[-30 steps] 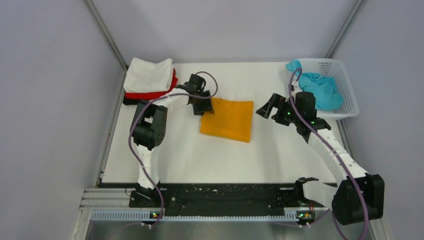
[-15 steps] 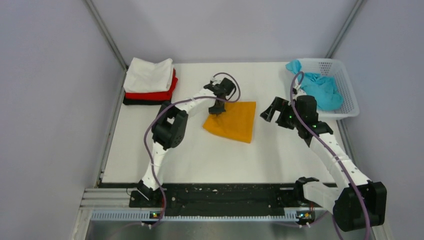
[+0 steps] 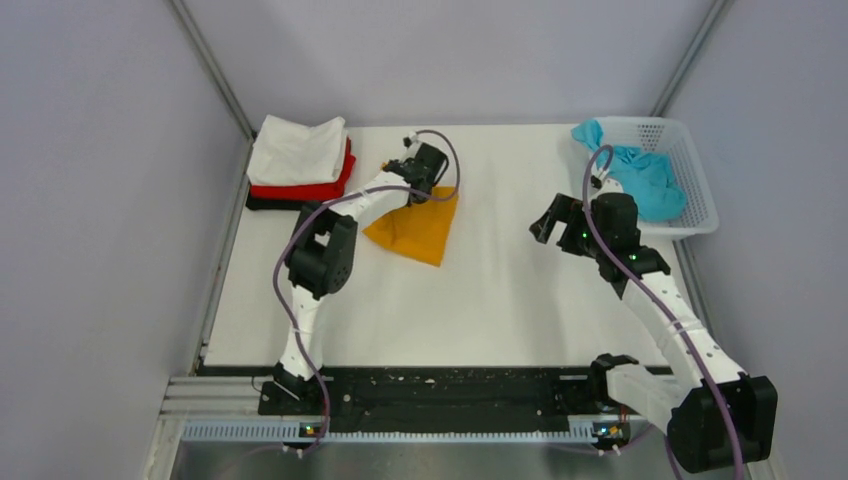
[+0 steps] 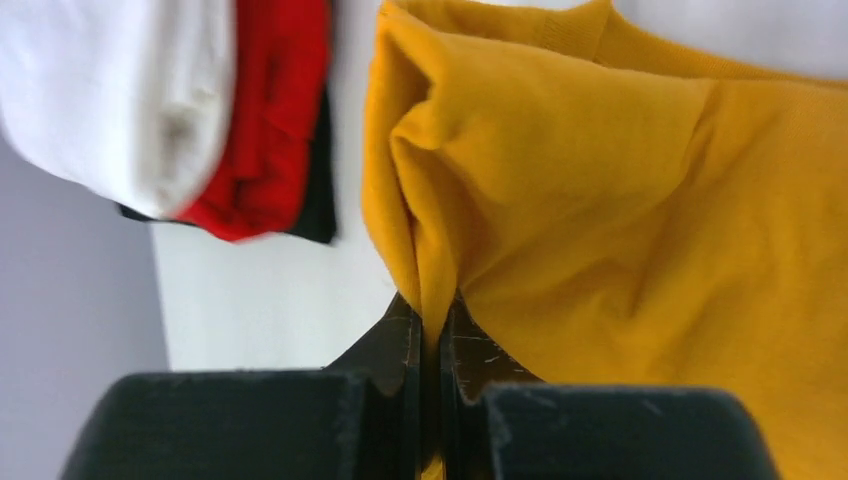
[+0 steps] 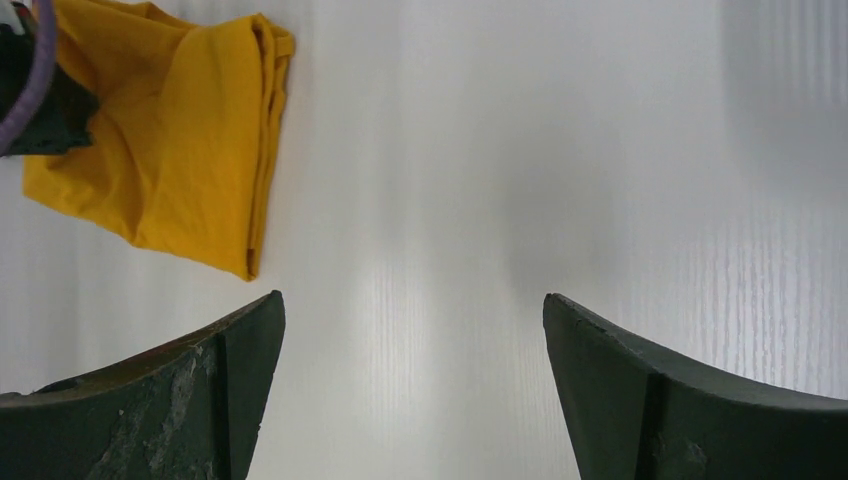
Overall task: Fold and stack the t-shirts
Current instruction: Put the neatly folded tshirt into the corner of the board with the left arm
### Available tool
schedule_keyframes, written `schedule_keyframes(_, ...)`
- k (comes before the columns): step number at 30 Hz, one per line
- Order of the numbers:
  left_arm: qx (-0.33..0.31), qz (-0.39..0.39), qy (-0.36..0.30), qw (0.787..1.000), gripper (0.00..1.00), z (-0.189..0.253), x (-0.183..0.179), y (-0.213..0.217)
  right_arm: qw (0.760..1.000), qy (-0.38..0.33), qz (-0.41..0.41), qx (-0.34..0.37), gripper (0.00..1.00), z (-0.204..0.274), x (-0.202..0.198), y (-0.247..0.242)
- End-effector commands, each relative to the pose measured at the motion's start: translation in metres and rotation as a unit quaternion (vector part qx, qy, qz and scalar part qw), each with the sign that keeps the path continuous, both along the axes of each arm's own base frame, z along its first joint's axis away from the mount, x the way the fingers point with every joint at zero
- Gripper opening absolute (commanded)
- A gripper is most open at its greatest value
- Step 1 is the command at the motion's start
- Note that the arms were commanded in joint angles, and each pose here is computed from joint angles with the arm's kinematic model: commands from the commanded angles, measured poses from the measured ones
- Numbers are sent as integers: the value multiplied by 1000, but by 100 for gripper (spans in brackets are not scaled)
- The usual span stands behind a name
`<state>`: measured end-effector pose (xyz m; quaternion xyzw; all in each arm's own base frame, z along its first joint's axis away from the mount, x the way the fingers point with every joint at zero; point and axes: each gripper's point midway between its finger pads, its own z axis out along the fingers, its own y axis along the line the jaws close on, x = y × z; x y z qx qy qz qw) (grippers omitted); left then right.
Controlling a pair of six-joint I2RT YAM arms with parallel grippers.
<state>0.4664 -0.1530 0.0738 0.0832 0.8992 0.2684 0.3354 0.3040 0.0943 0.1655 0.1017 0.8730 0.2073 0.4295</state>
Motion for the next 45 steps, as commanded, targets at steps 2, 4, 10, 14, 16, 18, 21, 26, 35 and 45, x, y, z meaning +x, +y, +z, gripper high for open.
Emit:
schedule_keyframes(2,24,-9,-120,992,0,115,49,44,999,-18,-17,-21,99,5,4,-11)
schedule_keyframes(4,26,-26,-128,991,0,129,56,49,999,-16,-19,-24,99,3,5,-12)
schedule_keyframes(10,61,-35,-163,984,0,170,72,67,999,-15,-23,-30,99,2,6,-14)
schedule_keyframes(14,55,-36,-171,983,0,192,77,74,999,-14,-26,-34,99,1,7,-16)
schedule_keyframes(16,40,-40,-176,983,0,202,79,76,999,-11,-27,-35,99,0,7,-16)
schedule_keyframes(18,22,-43,-189,981,0,214,80,78,999,-11,-26,-35,99,0,7,-16)
schedule_keyframes(21,0,-51,-202,978,0,229,80,78,999,-11,-25,-34,99,0,7,-15)
schedule_keyframes(26,-18,-49,-219,974,0,255,79,83,999,-11,-27,-36,99,0,7,-16)
schedule_keyframes(35,-65,-53,-261,962,0,306,75,96,999,-8,-32,-38,99,-2,8,-17)
schedule_keyframes(45,-84,-42,-272,958,0,314,82,126,999,1,-36,-40,99,-6,8,-19)
